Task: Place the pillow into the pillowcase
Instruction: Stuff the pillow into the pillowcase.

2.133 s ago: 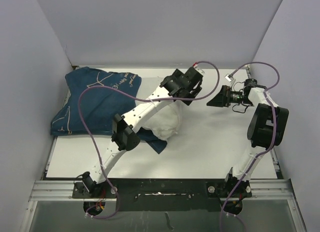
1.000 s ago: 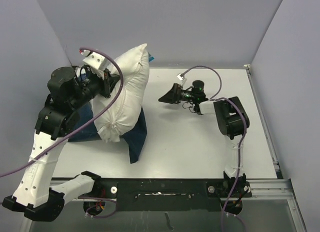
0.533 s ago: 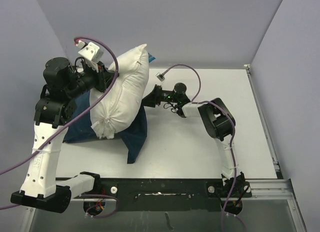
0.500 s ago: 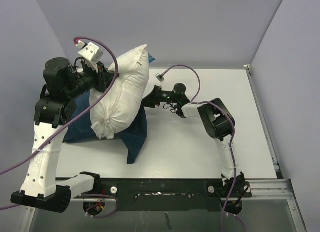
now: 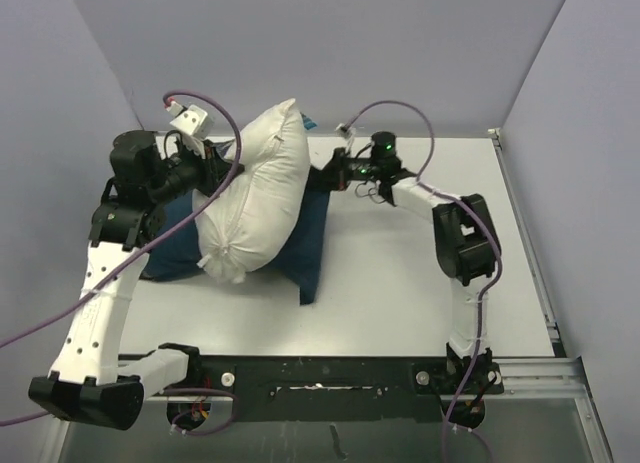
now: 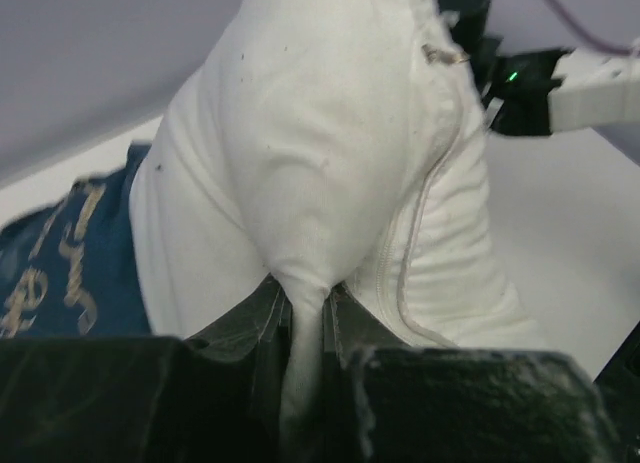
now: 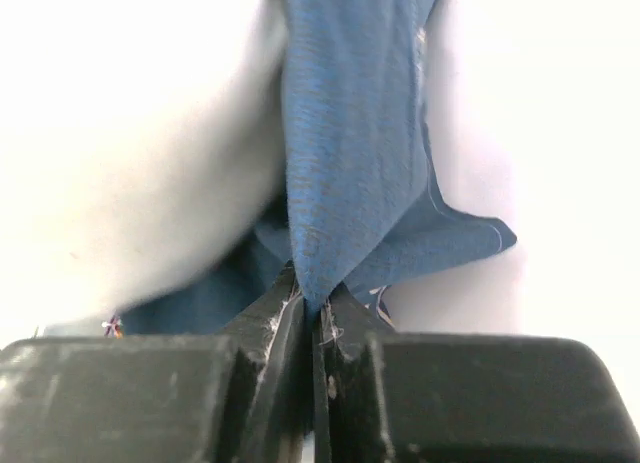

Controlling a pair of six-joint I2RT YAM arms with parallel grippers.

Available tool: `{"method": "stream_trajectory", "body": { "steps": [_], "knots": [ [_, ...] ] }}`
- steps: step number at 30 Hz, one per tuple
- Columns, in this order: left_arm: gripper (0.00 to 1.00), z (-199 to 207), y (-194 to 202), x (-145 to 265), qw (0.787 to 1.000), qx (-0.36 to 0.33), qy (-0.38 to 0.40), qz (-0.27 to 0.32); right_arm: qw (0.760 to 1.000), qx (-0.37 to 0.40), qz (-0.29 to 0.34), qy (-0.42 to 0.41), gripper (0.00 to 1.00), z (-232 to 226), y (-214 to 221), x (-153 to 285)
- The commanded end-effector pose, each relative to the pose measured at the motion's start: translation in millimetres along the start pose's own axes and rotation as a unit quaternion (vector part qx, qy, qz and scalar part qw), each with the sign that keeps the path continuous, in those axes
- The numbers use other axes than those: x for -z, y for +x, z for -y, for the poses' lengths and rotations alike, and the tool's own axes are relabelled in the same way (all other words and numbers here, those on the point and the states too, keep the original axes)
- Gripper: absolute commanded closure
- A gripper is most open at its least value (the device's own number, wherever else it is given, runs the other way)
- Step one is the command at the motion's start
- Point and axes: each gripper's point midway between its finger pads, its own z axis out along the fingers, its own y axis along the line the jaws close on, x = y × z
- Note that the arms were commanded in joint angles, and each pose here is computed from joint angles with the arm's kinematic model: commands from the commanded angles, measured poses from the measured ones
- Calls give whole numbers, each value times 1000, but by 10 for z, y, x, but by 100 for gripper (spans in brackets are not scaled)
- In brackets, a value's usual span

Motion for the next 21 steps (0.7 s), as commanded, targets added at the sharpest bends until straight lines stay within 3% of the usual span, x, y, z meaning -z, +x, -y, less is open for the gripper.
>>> {"method": "stream_trajectory", "body": {
  "steps": [1,5,8,10,12,16,21],
  "knots": [
    [100,-341,684,-532,997,35,-37,-57,996,61,60,10,100,-229,-823,1037],
    [100,-434,1573,-1117,979,15,-76,-187,994,15,107,-19,100,-418,-960,1609],
    [100,-445,1955,-1497,963,-2,-97,-253,994,28,106,-20,100,-584,-917,1770],
    [100,-404,2129,-1756,957,-11,-92,-276,996,34,78,27,100,-479,-777,1724],
    [100,-326,2203,-1993,956,-12,-77,-282,995,26,4,97,100,-307,-420,1659],
    [100,246,1888,-2416,979,-27,24,-199,994,13,-13,106,100,-150,-202,1651],
    [100,1129,1220,-2387,987,-47,147,-50,997,14,-19,69,100,-330,-178,1603]
  ]
}}
